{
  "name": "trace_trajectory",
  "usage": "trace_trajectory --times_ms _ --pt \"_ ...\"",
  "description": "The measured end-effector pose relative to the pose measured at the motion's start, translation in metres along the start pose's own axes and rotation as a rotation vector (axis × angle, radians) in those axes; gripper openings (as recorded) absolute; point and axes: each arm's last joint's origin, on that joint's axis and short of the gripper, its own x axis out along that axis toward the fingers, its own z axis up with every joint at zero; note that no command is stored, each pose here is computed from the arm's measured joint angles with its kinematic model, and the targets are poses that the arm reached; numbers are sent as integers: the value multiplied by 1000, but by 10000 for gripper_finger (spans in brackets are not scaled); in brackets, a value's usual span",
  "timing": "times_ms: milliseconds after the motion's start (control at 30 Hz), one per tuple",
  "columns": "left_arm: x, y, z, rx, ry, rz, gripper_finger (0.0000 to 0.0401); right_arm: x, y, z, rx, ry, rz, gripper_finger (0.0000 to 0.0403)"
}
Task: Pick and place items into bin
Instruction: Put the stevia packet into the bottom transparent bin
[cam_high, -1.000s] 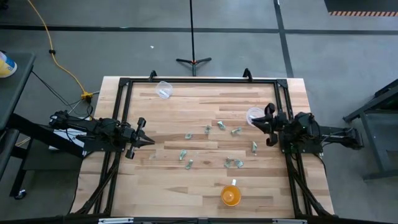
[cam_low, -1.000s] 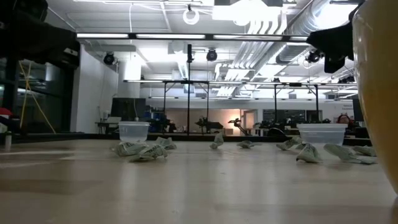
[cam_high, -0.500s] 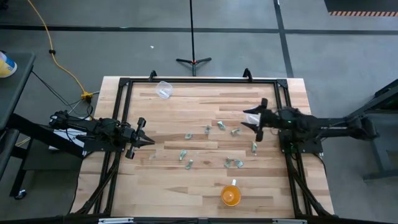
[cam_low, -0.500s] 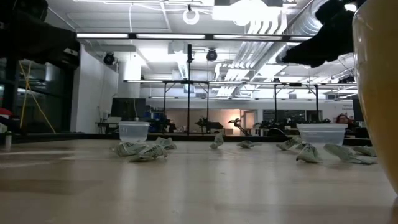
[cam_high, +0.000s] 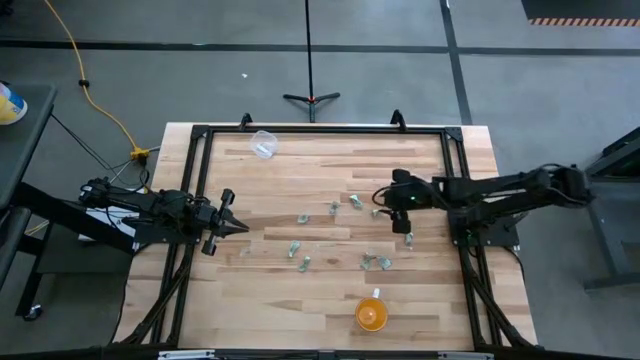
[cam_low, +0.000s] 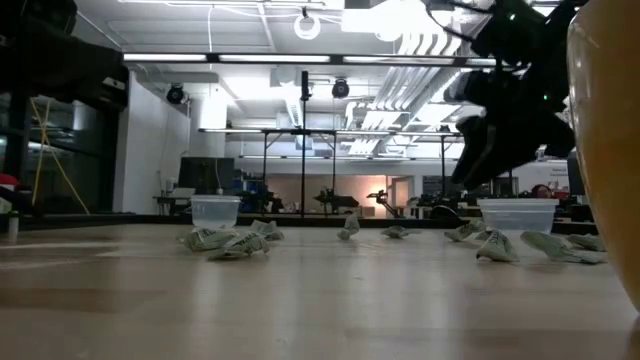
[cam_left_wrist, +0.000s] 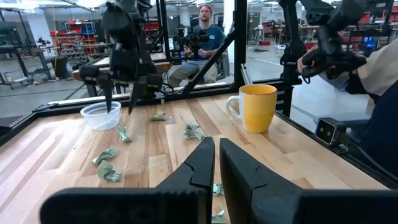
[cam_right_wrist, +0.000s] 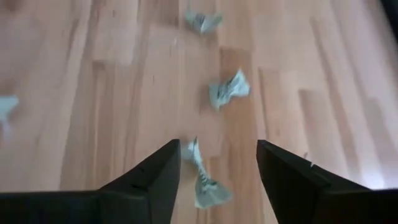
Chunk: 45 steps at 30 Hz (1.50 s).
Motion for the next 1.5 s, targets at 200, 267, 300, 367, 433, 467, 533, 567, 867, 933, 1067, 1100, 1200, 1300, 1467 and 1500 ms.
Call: trace_trajectory --times_ms 200,267,300,367,433,467,533,567,867,933,1067,1100,1200,1300,1467,1500 --pt "0 0 0 0 0 0 62 16 3 -7 -12 88 17 185" --pt "0 0 0 0 0 0 62 21 4 -9 -14 113 22 181" --pt "0 0 0 0 0 1 62 23 4 -10 -16 126 23 179" --pt "0 0 0 0 0 0 62 27 5 -13 -37 157 5 176" --pt "0 0 0 0 0 1 62 30 4 -15 -59 193 -29 173" --pt "0 0 0 0 0 0 62 32 4 -17 -72 212 -47 172" --pt "0 0 0 0 0 1 62 35 4 -19 -84 240 -71 168" --pt "0 0 0 0 0 0 62 36 4 -20 -89 250 -74 166" --pt "0 0 0 0 0 0 62 41 6 -23 -106 279 -63 138" --pt "0 0 0 0 0 0 62 41 5 -23 -106 279 -63 134" --pt "0 0 0 0 -1 0 62 41 5 -22 -103 264 -70 135" --pt "0 0 0 0 -1 0 62 42 5 -21 -97 255 -73 136" --pt "0 0 0 0 0 1 62 42 5 -20 -87 241 -79 141" --pt "0 0 0 0 0 1 62 42 5 -18 -83 222 -82 148" --pt "0 0 0 0 0 0 62 43 4 -17 -92 207 -81 163" --pt "0 0 0 0 0 0 62 43 4 -16 -100 204 -81 167"
